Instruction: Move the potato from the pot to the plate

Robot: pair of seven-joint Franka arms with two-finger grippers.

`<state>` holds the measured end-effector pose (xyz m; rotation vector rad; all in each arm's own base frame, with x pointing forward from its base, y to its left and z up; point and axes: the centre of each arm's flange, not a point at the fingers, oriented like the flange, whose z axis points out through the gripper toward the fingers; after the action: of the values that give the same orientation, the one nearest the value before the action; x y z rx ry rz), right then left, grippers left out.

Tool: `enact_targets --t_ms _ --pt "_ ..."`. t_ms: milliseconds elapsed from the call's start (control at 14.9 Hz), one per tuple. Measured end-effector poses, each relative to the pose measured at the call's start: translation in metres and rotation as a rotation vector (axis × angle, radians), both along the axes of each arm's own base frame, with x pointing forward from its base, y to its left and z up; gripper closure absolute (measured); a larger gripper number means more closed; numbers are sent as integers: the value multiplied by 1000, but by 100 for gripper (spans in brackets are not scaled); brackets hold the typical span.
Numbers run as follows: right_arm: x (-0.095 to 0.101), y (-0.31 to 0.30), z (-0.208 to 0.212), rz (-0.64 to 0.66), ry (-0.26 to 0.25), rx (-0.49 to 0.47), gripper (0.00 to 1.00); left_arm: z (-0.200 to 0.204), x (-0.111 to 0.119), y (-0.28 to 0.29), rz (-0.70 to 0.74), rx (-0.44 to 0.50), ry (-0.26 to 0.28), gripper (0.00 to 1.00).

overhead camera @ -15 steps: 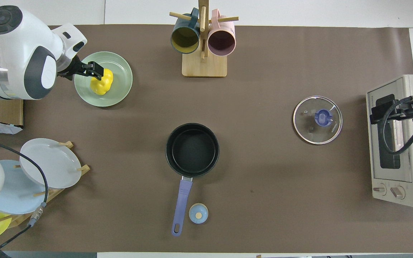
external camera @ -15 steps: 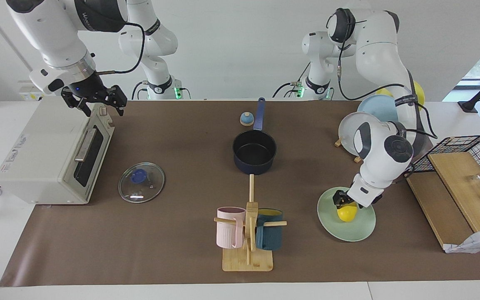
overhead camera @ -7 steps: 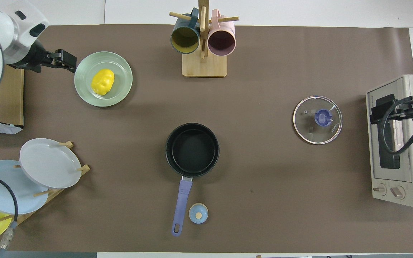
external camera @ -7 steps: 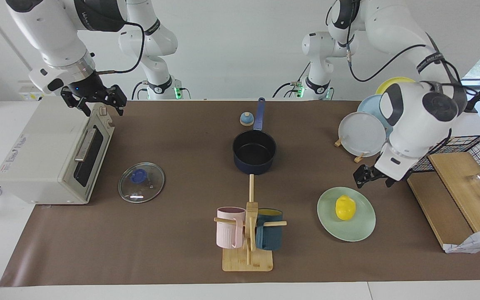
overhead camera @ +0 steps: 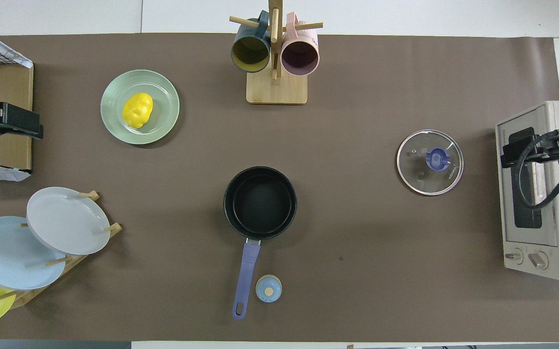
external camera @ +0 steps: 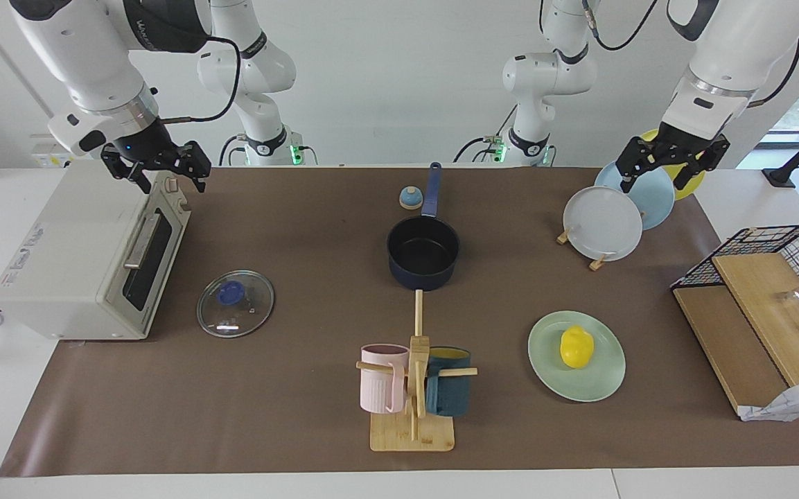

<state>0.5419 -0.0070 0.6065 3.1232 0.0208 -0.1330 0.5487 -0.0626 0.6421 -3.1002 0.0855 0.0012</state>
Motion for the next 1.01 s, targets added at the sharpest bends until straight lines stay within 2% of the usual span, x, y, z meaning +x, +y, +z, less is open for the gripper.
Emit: enact_targets --t_ms 202,337,471,1010 --pt "0 0 0 0 0 0 0 -16 -10 -1 -1 -3 39 0" --pt "0 0 0 0 0 0 0 -11 -11 0 6 -26 37 0" --pt "0 0 0 0 0 0 0 -5 -14 4 16 -37 57 0" --pt "0 0 0 0 0 0 0 -3 -14 3 17 -54 61 0"
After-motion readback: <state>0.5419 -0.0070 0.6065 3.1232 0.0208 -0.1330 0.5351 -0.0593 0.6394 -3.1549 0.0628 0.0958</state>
